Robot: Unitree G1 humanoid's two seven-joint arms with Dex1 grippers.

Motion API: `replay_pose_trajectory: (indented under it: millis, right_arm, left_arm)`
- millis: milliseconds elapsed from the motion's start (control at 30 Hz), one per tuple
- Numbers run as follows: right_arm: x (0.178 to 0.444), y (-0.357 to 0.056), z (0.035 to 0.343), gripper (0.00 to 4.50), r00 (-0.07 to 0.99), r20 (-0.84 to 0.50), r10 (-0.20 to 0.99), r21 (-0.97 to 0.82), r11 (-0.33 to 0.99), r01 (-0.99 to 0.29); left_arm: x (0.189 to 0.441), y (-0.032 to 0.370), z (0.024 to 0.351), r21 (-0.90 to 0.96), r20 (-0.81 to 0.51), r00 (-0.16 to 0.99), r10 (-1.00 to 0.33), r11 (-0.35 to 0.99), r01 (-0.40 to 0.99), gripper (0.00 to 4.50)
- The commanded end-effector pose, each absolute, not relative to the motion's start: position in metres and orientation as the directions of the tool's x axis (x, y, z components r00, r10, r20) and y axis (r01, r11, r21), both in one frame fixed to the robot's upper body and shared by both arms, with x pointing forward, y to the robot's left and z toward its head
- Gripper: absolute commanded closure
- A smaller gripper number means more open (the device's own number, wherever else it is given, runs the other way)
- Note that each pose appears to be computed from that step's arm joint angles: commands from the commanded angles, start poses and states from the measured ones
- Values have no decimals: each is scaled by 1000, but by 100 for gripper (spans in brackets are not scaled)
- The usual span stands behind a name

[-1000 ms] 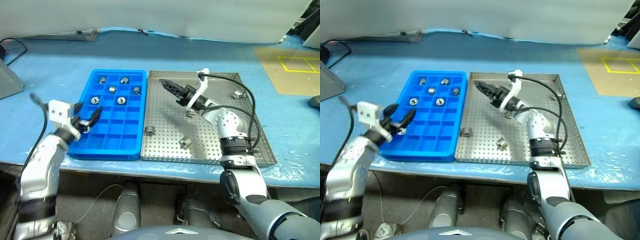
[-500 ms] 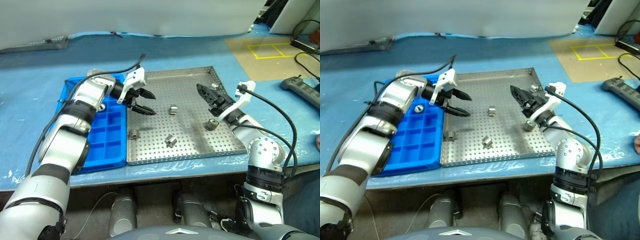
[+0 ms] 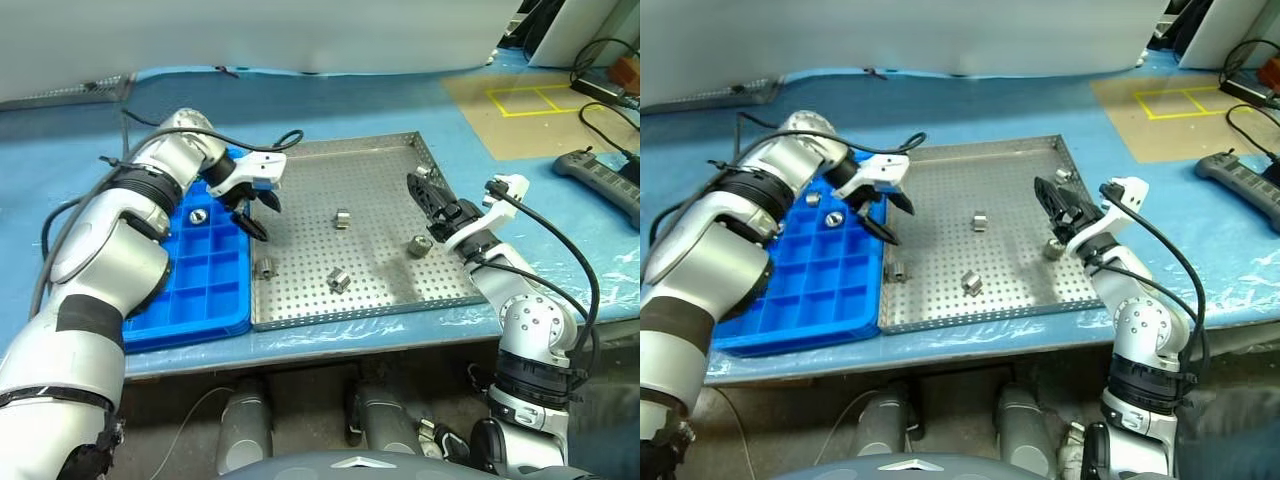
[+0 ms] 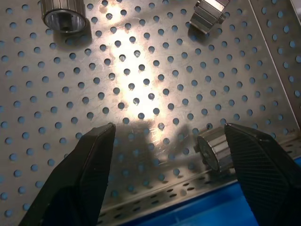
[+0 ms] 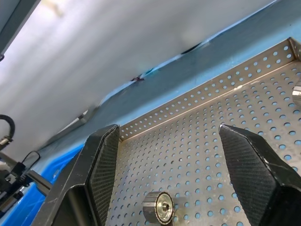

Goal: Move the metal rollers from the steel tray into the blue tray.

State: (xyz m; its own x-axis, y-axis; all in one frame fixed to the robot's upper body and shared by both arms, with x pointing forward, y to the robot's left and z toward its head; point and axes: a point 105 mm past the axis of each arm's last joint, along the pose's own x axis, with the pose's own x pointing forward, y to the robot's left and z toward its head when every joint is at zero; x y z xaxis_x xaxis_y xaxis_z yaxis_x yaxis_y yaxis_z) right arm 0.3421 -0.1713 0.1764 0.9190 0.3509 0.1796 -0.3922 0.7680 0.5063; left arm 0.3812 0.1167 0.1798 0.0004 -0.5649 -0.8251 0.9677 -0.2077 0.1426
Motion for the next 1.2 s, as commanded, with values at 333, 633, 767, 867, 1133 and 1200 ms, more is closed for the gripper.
replay_pose_trajectory:
  millis: [333, 633, 767, 867, 1133, 1200]
  right_arm:
    - [345, -163, 183, 97, 903, 237, 357, 495, 756, -429]
    - [346, -165, 179, 97, 911, 237, 338, 505, 758, -412]
    - [347, -166, 178, 97, 916, 237, 324, 510, 761, -401]
    - [347, -169, 177, 97, 922, 238, 304, 518, 764, -386]
    - [349, -170, 176, 97, 926, 241, 290, 531, 760, -376]
    - [351, -167, 175, 97, 924, 239, 298, 535, 754, -382]
  left_arm:
    - [352, 108, 149, -37, -792, -178, -584, -246, 969, 61]
    - [339, 136, 112, -110, -896, -219, -386, -286, 952, 61]
    - [336, 124, 116, -103, -885, -227, -406, -307, 946, 152]
    - [334, 120, 118, -104, -883, -232, -407, -313, 944, 246]
    - [337, 106, 138, -116, -809, -224, -544, -226, 967, 407]
    - [343, 101, 152, -121, -750, -200, -630, -166, 979, 407]
